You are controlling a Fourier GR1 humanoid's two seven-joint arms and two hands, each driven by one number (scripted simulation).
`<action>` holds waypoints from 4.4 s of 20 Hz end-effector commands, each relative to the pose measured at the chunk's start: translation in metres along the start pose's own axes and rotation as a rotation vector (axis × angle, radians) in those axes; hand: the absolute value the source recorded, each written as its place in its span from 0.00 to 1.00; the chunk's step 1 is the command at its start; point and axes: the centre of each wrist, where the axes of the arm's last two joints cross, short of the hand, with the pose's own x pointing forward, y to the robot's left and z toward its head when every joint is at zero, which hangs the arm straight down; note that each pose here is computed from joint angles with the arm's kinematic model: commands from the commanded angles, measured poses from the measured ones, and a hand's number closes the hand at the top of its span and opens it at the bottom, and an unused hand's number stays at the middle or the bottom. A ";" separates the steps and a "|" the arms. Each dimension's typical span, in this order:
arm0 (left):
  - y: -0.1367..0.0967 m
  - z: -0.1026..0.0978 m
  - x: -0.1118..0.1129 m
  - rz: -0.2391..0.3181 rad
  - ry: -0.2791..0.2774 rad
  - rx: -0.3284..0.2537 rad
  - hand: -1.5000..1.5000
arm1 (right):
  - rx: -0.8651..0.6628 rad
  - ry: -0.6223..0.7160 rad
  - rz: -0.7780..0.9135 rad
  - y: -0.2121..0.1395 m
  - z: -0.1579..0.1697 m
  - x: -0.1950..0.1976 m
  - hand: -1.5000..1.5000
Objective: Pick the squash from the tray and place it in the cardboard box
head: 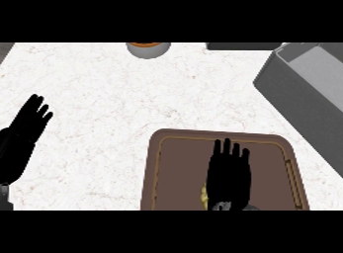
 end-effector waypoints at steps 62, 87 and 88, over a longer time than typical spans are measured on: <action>-0.004 0.010 -0.003 0.018 0.006 -0.009 0.50 | -0.601 -0.375 -0.327 -0.183 -0.068 -0.101 1.00; -0.004 0.009 0.012 -0.014 0.002 -0.006 0.50 | -0.764 -0.057 -0.399 -0.235 -0.148 -0.220 1.00; 0.007 0.001 0.012 -0.010 -0.014 -0.016 0.50 | -0.773 -0.076 -0.404 -0.242 -0.142 -0.237 1.00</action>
